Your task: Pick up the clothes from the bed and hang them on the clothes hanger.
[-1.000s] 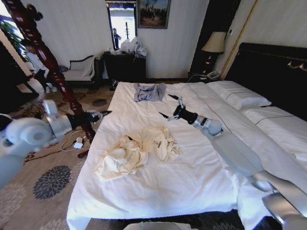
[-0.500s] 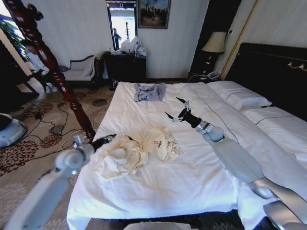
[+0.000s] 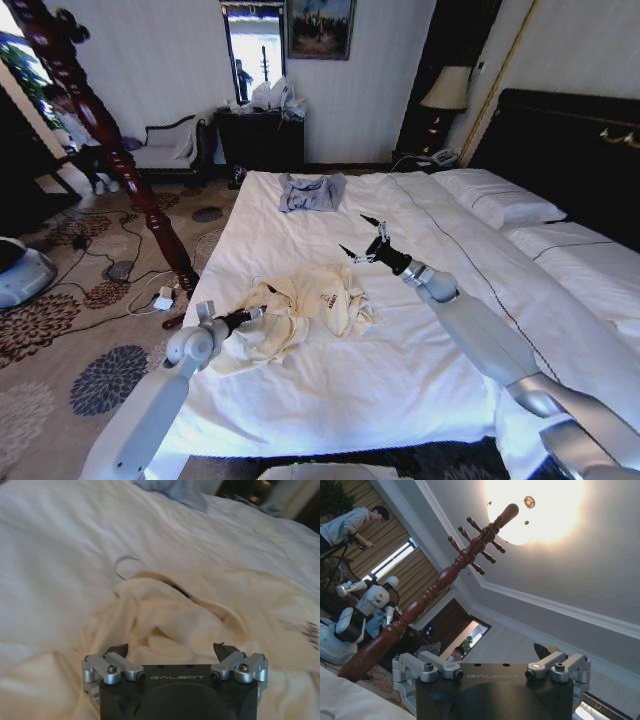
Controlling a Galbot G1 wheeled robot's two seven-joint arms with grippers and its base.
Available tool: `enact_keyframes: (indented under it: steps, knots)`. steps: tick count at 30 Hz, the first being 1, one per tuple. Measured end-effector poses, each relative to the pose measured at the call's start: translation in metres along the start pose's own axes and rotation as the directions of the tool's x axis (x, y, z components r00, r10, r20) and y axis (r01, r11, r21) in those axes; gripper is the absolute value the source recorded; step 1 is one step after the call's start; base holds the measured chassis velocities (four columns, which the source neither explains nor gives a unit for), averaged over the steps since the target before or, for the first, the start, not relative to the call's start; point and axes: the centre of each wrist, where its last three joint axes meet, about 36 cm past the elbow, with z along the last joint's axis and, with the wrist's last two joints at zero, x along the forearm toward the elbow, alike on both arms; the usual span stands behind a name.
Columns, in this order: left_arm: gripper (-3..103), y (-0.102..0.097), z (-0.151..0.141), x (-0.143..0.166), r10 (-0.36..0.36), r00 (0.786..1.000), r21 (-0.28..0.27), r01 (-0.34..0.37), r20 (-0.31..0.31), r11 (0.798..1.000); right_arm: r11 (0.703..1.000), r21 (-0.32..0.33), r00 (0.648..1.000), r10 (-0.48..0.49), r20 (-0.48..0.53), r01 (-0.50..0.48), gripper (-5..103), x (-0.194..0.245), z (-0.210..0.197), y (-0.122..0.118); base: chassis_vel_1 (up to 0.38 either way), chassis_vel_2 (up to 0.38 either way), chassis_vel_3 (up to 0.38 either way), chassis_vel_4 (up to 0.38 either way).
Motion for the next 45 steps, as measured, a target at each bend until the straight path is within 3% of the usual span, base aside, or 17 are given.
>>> enact_keyframes:
  steps: [7,14,17,23,26,28,31,33,37,39,43,45]
  knots:
    - [90,-0.011,0.008,0.004,0.051,0.999,-0.026,-0.051,-0.009,0.998,1.000,0.004,1.000,0.008,0.002,-0.008,100,0.000,-0.002,0.001,0.000,0.000,0.000,0.000]
    - [69,-0.013,0.021,-0.023,0.020,0.999,-0.002,-0.020,-0.037,1.000,1.000,0.007,1.000,0.014,-0.002,-0.013,100,0.004,-0.005,0.003,0.000,0.000,0.000,0.000]
    - [77,-0.013,0.021,-0.025,0.021,0.999,0.007,-0.021,-0.036,1.000,1.000,0.010,1.000,0.016,-0.009,-0.016,100,0.009,-0.006,0.003,0.000,0.000,0.000,0.000]
    - [59,-0.009,0.022,-0.019,0.025,0.999,0.043,-0.024,-0.032,0.999,1.000,0.014,1.000,0.022,-0.013,-0.021,100,0.013,-0.008,0.001,0.000,0.000,0.000,0.000]
    - [42,-0.007,0.019,-0.013,0.039,0.999,0.077,-0.037,-0.019,0.996,1.000,0.017,1.000,0.024,-0.010,-0.024,100,0.014,-0.009,0.000,0.000,0.000,0.000,0.000]
    - [42,-0.006,0.018,-0.012,0.042,0.999,0.085,-0.041,-0.015,0.996,1.000,0.017,1.000,0.024,-0.010,-0.024,100,0.014,-0.009,0.000,0.000,0.000,0.000,0.000]
    - [26,-0.005,0.015,-0.005,0.059,0.998,0.104,-0.059,0.006,0.993,0.999,0.019,1.000,0.026,-0.009,-0.025,100,0.014,-0.010,0.000,0.000,0.000,0.000,0.000]
    - [24,-0.005,0.014,-0.002,0.068,0.998,0.105,-0.069,0.017,0.992,0.999,0.019,1.000,0.026,-0.008,-0.026,100,0.013,-0.010,-0.001,0.000,0.000,0.000,0.000]
    - [23,-0.006,0.007,0.009,0.089,0.994,0.090,-0.095,0.066,0.991,0.999,0.022,1.000,0.028,-0.005,-0.027,100,0.013,-0.012,-0.001,0.000,0.000,0.000,0.000]
    - [20,-0.008,-0.001,0.019,0.099,0.990,0.052,-0.104,0.101,0.993,0.999,0.024,1.000,0.029,-0.004,-0.028,100,0.014,-0.013,-0.002,0.000,0.000,0.000,0.000]
    - [4,-0.010,-0.007,0.030,0.102,0.987,0.006,-0.103,0.120,0.995,0.999,0.026,1.000,0.031,-0.003,-0.031,100,0.015,-0.015,-0.002,0.000,0.000,0.000,0.000]
    - [2,-0.011,-0.008,0.035,0.100,0.987,-0.019,-0.099,0.122,0.995,0.999,0.026,0.999,0.033,-0.002,-0.033,100,0.014,-0.016,-0.002,0.000,0.000,0.000,0.000]
